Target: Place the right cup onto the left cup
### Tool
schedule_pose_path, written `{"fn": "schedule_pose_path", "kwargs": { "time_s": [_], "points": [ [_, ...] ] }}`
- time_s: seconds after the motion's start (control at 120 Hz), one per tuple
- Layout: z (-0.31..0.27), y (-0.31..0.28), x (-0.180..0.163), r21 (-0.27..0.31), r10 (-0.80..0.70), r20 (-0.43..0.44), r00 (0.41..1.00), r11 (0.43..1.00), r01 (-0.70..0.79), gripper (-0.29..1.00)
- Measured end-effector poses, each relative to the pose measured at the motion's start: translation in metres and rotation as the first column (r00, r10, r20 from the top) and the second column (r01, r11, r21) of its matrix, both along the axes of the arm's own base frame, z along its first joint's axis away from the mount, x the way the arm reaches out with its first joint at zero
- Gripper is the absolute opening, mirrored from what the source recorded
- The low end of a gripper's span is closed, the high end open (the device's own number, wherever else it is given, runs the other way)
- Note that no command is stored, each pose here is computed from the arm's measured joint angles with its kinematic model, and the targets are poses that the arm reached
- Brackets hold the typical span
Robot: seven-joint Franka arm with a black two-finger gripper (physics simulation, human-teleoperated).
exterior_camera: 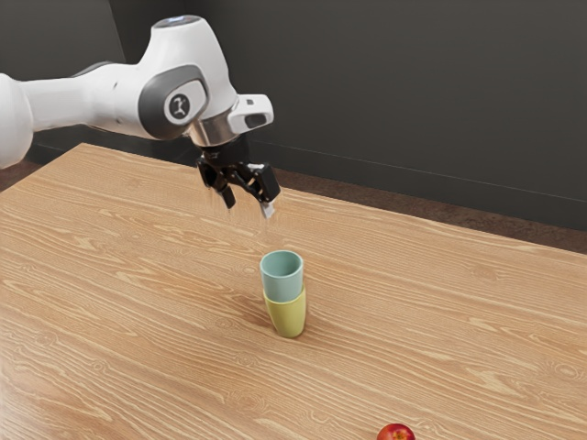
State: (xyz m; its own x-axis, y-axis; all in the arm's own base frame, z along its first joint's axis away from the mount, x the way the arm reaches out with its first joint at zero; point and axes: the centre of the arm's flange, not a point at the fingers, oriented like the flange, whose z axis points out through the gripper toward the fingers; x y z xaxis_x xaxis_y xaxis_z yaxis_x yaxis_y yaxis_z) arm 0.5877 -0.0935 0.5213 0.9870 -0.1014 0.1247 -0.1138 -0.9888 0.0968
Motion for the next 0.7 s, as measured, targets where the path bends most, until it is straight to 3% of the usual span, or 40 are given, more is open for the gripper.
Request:
{"fn": "schedule_pose_path", "kwargs": {
  "time_s": [0.275, 0.7],
  "points": [
    [0.061, 0.074, 0.012, 0.036, 0.074, 0.014, 0.997, 0.997, -0.074, 0.7],
    [0.079, 0.063, 0.006, 0.062, 0.007, -0.01, 1.0, 0.998, -0.006, 0.7]
  ]
}}
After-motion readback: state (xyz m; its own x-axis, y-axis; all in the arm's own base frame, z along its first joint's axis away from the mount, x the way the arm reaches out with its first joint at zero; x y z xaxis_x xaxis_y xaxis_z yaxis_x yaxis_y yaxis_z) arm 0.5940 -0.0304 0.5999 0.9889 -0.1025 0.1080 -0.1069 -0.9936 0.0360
